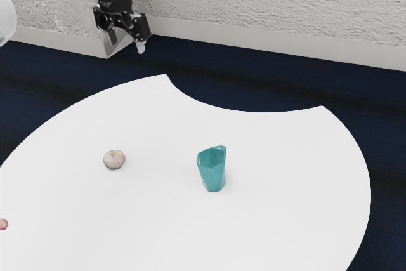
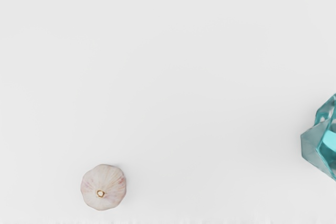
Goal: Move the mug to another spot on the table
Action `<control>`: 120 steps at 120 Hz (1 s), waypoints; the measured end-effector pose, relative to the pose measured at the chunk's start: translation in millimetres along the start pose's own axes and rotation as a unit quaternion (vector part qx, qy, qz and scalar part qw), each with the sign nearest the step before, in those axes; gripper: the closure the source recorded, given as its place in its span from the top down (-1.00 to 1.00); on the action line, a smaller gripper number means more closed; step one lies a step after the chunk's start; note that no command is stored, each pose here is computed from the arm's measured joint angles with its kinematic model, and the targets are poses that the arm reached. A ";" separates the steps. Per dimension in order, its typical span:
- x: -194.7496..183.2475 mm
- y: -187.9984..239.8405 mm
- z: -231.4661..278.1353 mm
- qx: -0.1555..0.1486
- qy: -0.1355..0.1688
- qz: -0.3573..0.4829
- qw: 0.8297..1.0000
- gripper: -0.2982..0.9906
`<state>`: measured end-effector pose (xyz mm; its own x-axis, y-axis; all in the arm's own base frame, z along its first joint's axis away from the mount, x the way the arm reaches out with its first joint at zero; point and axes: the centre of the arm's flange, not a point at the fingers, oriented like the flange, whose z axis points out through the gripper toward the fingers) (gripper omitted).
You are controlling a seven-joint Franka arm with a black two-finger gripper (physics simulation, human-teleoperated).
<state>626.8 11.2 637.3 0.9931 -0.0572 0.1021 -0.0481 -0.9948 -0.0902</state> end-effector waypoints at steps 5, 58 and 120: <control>-0.2 12.1 7.3 -0.003 -0.010 0.011 1.000 0.54; 38.9 124.8 203.6 -0.059 -0.089 0.038 0.994 0.54; 55.2 195.8 318.4 -0.061 -0.111 -0.002 0.992 0.54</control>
<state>706.1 -159.8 309.9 0.9917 -0.0460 -0.1202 -0.0425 -0.9986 0.0317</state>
